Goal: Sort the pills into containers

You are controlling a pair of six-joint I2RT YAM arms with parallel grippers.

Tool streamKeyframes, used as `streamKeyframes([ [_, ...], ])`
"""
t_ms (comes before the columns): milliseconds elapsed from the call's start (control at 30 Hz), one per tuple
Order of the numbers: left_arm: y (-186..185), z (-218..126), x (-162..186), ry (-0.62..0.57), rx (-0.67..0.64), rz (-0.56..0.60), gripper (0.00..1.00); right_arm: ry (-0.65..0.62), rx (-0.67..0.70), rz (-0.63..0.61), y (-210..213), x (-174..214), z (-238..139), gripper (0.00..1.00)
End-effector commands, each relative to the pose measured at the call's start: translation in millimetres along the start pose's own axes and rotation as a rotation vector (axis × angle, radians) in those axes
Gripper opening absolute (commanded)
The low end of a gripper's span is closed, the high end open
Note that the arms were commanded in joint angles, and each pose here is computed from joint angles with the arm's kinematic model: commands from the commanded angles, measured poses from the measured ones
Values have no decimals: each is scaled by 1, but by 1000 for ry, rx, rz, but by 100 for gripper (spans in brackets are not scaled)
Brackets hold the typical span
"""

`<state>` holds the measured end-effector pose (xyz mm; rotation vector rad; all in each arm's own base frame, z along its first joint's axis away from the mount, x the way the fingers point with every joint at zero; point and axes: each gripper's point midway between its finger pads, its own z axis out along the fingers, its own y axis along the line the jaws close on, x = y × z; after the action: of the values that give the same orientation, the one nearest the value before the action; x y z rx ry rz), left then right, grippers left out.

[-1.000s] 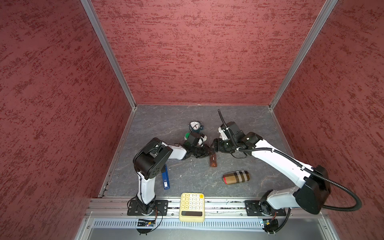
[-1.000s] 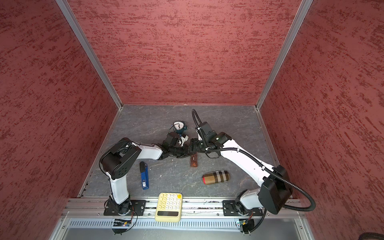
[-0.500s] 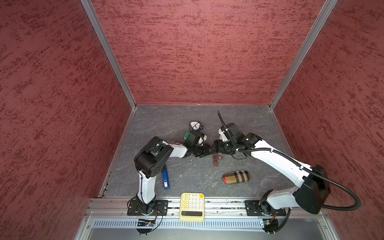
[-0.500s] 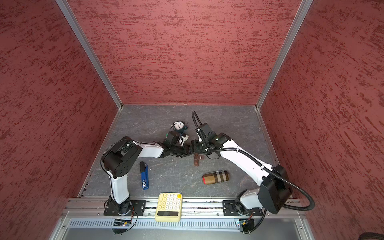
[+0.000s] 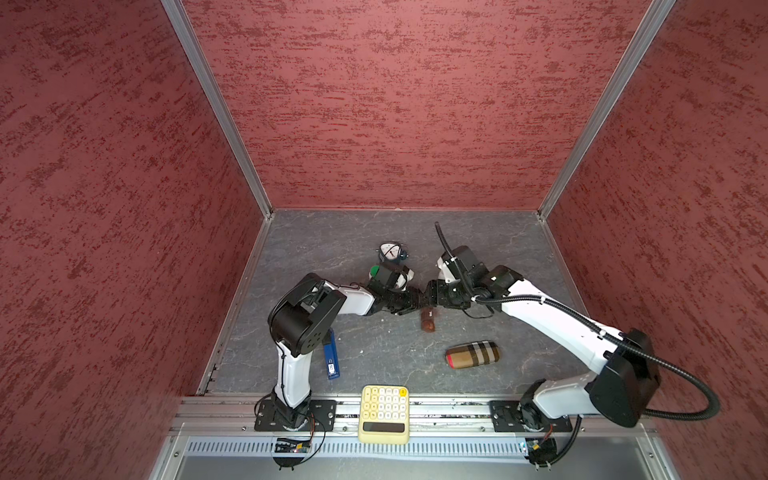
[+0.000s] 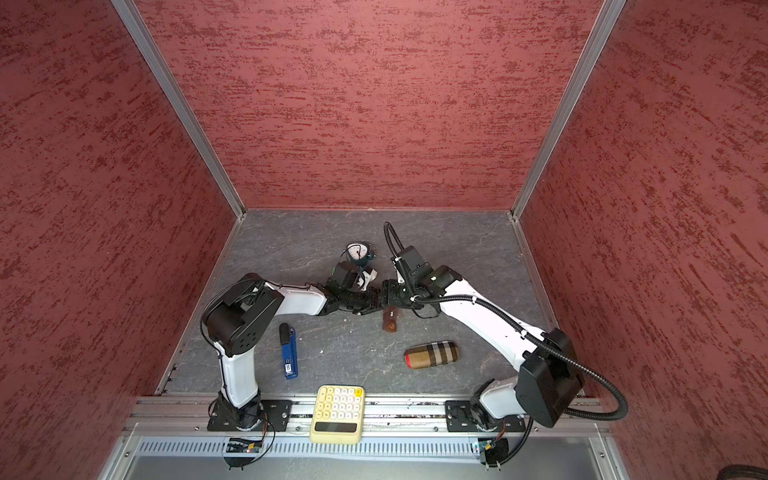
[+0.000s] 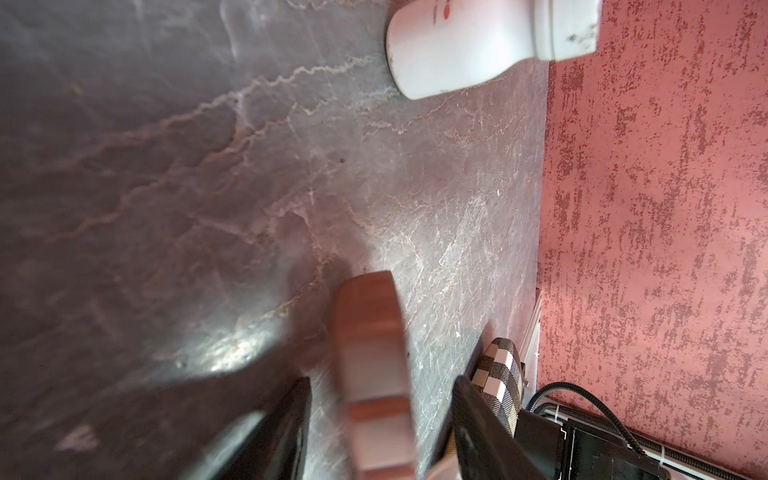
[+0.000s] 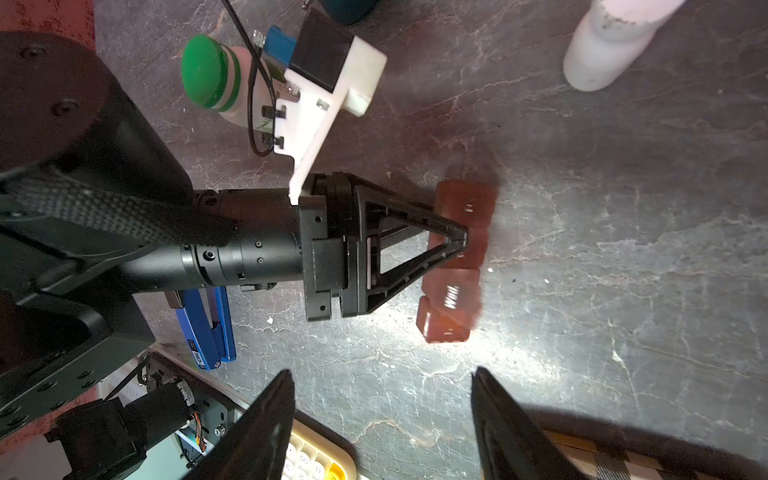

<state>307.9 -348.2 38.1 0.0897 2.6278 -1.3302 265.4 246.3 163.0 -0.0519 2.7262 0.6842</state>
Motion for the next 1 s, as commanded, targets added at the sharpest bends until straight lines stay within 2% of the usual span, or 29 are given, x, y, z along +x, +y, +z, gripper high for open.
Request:
streamKeyframes([
  [0, 9, -5, -2, -15, -60, 8, 57, 1, 8, 0, -5, 0, 5, 69],
  [167, 12, -11, -1, -24, -84, 13, 59, 14, 3, 11, -8, 3, 10, 68],
  [333, 4, -27, 0, -51, -91, 30, 62, 31, -6, 22, -11, 7, 19, 62],
  [433, 1, -30, 5, -31, -114, 53, 66, 34, -2, 32, -15, 8, 22, 58],
  [567, -3, -25, 11, -2, -124, 77, 68, 32, 2, 38, -18, 7, 23, 57],
  [700, 1, -22, 15, 22, -158, 83, 67, 33, 5, 43, -20, 7, 22, 57],
  [967, 11, -35, 18, 26, -226, 91, 58, 29, 5, 49, -25, 9, 21, 57],
])
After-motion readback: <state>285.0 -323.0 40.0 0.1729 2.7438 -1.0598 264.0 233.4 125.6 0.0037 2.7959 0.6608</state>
